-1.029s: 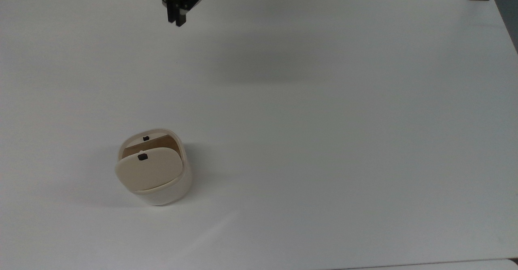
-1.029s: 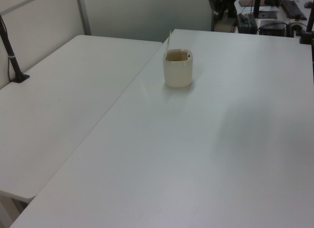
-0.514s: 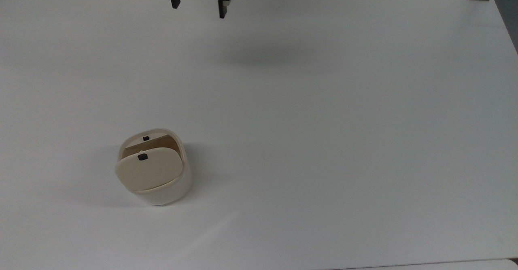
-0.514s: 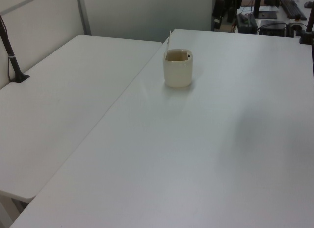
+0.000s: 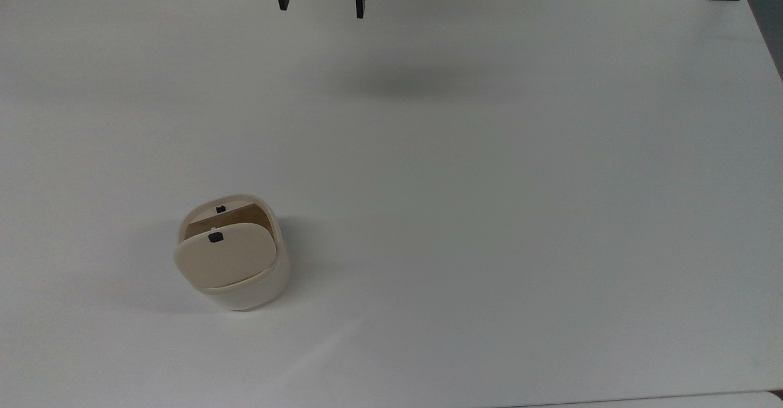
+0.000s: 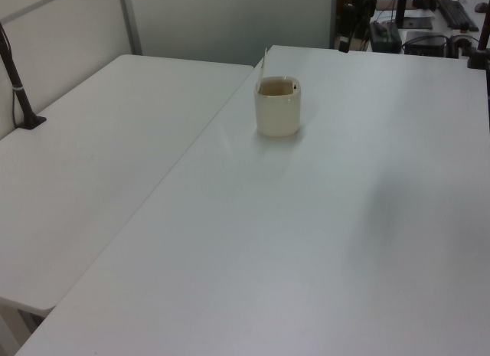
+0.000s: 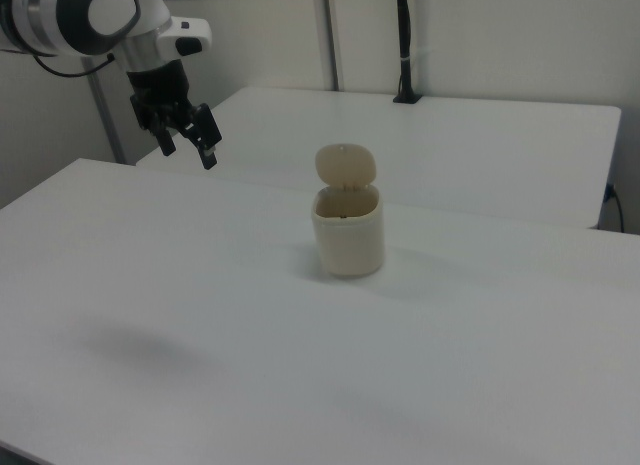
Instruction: Open the trash bin
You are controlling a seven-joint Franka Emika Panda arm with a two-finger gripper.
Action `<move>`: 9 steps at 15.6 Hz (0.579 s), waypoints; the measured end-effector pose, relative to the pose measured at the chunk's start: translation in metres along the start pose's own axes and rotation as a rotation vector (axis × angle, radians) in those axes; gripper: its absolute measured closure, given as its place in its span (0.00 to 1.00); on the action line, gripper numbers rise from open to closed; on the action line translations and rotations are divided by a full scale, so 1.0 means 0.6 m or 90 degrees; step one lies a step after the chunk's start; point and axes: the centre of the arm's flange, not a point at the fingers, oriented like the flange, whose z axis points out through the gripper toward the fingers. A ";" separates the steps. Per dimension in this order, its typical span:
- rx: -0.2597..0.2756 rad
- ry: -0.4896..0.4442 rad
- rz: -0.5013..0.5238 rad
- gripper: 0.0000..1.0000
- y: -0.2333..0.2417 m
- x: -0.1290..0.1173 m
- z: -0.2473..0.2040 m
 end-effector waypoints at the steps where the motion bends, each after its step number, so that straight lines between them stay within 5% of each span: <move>1: 0.000 -0.002 0.000 0.00 0.000 -0.001 0.001; 9: -0.001 -0.004 0.011 0.00 0.017 0.002 0.004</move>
